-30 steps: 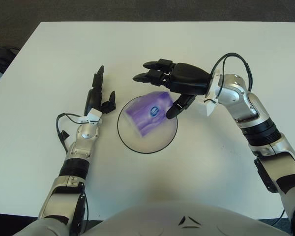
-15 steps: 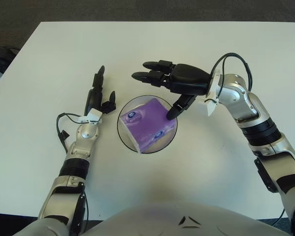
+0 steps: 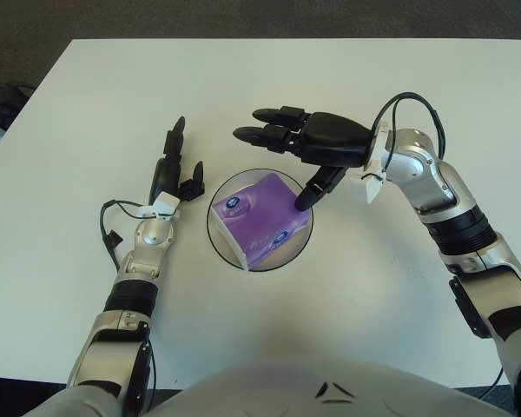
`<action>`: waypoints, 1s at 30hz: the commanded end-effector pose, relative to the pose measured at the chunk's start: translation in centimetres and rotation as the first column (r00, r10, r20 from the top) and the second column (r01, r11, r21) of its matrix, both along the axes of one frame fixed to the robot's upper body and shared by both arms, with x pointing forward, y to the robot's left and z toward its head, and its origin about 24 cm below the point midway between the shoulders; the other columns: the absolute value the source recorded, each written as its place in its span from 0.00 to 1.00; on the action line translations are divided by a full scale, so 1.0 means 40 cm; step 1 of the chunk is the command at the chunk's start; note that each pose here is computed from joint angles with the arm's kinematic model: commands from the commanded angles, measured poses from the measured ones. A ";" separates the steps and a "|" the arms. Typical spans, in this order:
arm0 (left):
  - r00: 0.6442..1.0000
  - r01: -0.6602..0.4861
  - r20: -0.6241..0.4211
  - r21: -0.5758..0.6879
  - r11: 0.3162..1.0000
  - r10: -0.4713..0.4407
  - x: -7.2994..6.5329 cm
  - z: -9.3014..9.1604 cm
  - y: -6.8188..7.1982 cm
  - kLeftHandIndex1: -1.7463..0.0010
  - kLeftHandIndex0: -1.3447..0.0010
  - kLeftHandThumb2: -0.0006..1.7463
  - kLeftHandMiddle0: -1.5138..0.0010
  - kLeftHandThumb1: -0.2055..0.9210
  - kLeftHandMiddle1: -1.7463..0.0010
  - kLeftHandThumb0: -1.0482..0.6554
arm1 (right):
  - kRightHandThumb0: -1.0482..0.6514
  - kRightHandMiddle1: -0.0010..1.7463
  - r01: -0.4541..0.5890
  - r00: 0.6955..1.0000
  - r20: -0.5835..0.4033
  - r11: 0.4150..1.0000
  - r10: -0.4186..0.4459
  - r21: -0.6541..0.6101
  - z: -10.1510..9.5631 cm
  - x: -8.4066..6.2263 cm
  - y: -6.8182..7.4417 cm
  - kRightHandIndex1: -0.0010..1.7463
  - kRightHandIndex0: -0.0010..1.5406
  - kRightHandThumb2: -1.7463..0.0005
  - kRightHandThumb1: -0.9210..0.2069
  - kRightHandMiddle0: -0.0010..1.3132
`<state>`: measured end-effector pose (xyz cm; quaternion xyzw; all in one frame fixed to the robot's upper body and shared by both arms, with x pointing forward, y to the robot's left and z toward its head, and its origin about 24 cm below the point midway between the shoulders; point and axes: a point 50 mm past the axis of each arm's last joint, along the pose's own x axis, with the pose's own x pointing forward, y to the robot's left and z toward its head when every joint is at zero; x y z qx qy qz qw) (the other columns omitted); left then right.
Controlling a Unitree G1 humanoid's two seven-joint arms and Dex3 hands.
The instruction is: Put the tissue paper into the plate.
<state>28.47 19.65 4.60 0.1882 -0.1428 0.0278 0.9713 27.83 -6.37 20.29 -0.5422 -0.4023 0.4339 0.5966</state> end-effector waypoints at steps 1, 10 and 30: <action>0.940 -0.031 -0.341 -0.121 0.992 -0.013 -0.140 -0.224 -0.067 0.85 1.00 0.51 0.89 1.00 1.00 0.17 | 0.00 0.00 -0.022 1.000 0.015 1.000 0.022 -0.013 0.004 0.002 0.000 0.00 0.00 0.80 0.00 0.00; 0.935 -0.049 -0.355 -0.117 0.992 0.004 -0.134 -0.231 -0.066 0.84 1.00 0.50 0.90 1.00 1.00 0.17 | 0.00 0.00 -0.010 1.000 -0.019 0.997 0.011 0.073 0.006 0.019 -0.007 0.00 0.00 0.78 0.00 0.00; 0.920 -0.100 -0.389 -0.095 0.991 0.055 -0.127 -0.249 -0.056 0.80 1.00 0.48 0.88 1.00 1.00 0.19 | 0.00 0.00 0.305 0.949 -0.219 0.843 -0.229 0.442 0.026 0.124 -0.138 0.00 0.00 0.75 0.00 0.00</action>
